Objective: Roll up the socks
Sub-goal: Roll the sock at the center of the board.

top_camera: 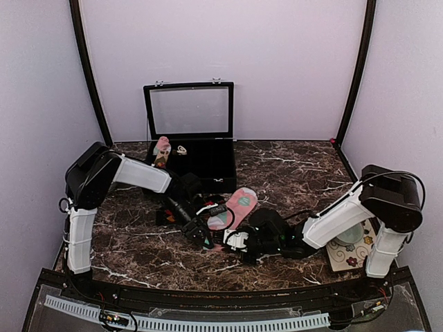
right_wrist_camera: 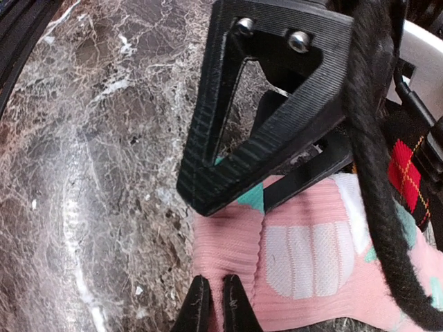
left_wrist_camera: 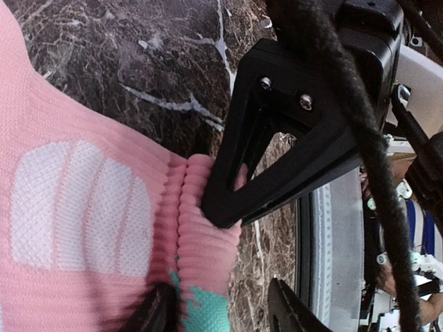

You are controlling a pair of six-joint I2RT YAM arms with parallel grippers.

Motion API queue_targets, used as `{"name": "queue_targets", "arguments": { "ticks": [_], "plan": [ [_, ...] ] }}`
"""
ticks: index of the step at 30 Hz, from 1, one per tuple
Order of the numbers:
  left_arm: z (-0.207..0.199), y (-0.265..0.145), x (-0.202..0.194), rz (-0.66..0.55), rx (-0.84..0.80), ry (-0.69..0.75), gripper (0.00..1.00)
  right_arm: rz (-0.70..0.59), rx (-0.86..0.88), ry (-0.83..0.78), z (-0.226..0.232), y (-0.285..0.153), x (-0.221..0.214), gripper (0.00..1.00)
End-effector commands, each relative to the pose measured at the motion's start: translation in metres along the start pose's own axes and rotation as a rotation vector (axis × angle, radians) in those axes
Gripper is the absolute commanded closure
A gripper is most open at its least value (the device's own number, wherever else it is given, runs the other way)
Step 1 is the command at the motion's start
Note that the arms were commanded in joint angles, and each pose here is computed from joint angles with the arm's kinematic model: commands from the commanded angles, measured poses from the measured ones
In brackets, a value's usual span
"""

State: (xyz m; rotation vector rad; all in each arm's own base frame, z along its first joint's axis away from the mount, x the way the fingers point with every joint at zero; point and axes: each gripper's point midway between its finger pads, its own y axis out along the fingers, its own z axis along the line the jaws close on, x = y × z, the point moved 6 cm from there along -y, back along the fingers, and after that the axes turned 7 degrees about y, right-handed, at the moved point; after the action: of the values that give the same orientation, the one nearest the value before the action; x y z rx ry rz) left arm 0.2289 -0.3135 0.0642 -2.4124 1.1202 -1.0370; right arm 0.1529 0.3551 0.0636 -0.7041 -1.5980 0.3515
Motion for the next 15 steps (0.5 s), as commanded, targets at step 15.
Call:
{"name": "queue_targets", "arguments": {
  "ticks": [15],
  "plan": [
    [-0.037,-0.056,-0.015,0.064,0.431,0.364,0.4,0.309,0.323,0.767,-0.011,0.011,-0.046,1.0]
  ]
}}
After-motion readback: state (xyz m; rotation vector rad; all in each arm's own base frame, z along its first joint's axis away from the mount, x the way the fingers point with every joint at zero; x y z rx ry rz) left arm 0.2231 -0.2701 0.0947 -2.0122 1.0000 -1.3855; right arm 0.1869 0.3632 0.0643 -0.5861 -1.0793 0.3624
